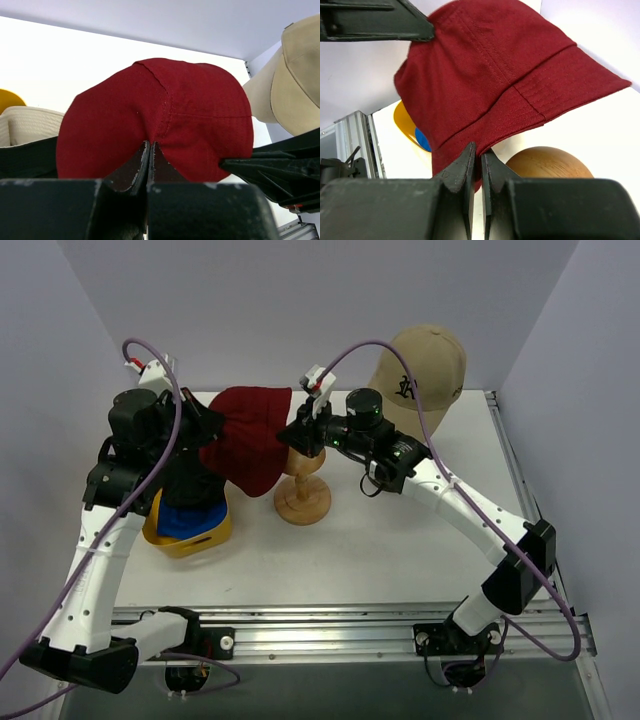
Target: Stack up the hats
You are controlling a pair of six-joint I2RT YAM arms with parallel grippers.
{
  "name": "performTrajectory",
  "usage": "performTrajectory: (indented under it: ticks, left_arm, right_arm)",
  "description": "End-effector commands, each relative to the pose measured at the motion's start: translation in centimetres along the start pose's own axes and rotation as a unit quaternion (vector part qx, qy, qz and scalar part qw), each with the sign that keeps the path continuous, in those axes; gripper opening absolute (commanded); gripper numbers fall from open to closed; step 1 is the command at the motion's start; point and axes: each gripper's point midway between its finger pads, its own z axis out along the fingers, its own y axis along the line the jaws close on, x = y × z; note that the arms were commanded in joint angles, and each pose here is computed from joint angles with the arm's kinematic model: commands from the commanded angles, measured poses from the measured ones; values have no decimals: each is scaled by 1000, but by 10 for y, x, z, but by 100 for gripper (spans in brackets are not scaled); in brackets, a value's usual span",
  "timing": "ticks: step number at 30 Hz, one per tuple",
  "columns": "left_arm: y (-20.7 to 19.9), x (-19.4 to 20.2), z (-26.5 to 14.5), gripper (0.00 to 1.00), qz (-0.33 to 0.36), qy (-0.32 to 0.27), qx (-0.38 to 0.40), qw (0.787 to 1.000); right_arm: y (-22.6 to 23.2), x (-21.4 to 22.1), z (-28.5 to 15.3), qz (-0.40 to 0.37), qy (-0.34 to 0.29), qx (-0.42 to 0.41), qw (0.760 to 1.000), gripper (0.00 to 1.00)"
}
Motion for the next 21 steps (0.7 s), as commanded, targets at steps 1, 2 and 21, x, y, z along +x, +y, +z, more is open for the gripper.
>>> performTrajectory:
  ticks: [1,2,21]
  left_arm:
    - [-7,-17,13,2,11,-26,16,999]
    - [-5,-8,22,2,10,-14,16,1000]
    - [-68,46,69,2,47,34,79,995]
  right_arm:
    - [-9,-2,-6,-1,-12,12,1000,0]
    - [-13,-1,-8,1,-14,17,1000,0]
    - [-38,38,-76,60,-34,129,989,3]
